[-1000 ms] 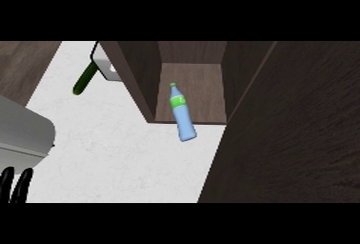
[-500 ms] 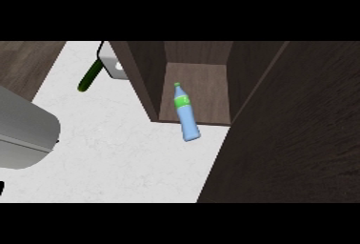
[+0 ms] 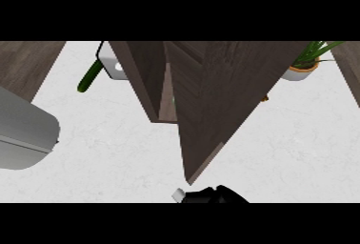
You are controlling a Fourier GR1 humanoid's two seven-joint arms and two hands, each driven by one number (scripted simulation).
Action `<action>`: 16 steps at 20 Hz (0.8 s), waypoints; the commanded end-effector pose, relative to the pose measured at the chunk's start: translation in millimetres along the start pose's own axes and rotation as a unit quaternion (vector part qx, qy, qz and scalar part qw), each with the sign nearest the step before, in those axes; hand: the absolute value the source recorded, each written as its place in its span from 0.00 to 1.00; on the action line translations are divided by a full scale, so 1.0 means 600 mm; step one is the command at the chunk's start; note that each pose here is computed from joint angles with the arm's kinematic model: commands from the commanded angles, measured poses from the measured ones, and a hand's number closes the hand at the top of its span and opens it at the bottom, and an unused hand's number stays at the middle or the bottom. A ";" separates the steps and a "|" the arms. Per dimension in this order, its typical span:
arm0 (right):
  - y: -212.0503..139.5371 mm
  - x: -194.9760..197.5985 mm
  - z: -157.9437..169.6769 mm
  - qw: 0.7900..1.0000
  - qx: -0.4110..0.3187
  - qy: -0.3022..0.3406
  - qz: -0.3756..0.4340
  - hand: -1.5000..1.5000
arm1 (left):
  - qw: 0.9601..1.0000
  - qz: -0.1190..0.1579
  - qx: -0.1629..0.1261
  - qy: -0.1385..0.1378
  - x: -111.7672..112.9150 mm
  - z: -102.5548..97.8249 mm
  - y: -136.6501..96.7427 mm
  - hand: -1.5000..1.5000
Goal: Pick up the bottled water, place it into the cabinet and close the cabinet
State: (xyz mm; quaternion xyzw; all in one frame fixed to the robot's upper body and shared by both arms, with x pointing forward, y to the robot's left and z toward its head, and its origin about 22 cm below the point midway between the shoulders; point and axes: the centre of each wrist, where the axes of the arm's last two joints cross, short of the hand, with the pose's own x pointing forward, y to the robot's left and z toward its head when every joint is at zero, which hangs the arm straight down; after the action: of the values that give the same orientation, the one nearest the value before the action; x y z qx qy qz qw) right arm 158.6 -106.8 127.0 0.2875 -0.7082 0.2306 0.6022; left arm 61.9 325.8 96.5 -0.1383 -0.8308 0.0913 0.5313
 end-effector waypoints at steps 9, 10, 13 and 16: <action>-0.124 0.054 -0.154 0.997 -0.013 -0.017 -0.078 1.00 | 1.000 0.006 0.017 -0.018 0.046 0.046 0.048 0.00; -0.129 0.025 -0.148 0.996 -0.018 -0.018 -0.086 1.00 | 1.000 0.001 0.016 -0.008 0.061 0.036 0.063 0.00; -0.158 0.022 -0.205 0.996 -0.024 -0.013 -0.082 1.00 | 1.000 0.011 0.009 -0.006 0.057 0.058 0.034 0.00; -0.218 0.020 -0.220 0.996 -0.027 -0.005 -0.087 1.00 | 1.000 0.008 0.004 -0.015 0.063 0.048 0.056 0.00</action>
State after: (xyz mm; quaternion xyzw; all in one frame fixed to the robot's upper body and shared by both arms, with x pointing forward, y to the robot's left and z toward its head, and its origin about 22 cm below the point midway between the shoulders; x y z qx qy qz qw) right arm 303.9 -98.0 160.4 0.3295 -0.6927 0.1700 0.6186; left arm 26.0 364.2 103.8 -0.1374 -0.8352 0.1043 0.5221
